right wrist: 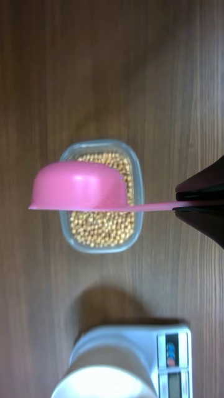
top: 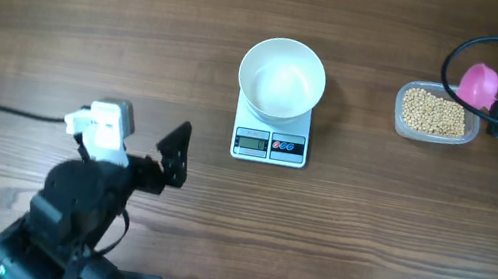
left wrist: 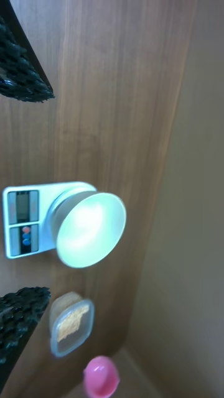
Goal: Scoop item into bowl and weigh 150g on scale
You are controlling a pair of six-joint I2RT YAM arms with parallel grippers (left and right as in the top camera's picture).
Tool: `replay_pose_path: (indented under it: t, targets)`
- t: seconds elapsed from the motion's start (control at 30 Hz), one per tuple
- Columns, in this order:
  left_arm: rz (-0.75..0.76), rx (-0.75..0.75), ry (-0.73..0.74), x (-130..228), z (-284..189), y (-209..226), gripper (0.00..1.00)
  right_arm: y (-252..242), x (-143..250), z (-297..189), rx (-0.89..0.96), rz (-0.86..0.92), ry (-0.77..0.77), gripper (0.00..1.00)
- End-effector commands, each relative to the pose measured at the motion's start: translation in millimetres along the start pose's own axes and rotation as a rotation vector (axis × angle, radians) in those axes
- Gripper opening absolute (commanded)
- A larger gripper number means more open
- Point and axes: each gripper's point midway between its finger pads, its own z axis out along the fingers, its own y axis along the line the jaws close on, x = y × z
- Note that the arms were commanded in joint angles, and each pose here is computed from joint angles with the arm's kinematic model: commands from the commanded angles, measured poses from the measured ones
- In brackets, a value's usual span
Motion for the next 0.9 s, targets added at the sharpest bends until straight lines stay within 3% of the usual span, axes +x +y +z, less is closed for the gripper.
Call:
replay_pose_path:
  t: [0.0,0.2,0.43,0.87]
  targets:
    - [-0.007,-0.073,-0.016,-36,3,4,1.00,-4,-4,10,0.078,-0.058,0.030,0.04]
    - [-0.023,-0.132,0.127,-52,18,13,1.00,1,-3,27,0.141,-0.116,0.087,0.04]
    - [-0.053,-0.074,0.284,-39,39,24,1.00,2,0,37,0.144,-0.124,0.115,0.04]
    - [-0.113,-0.258,0.270,-45,45,76,1.00,-1,0,64,0.135,-0.146,0.155,0.04]
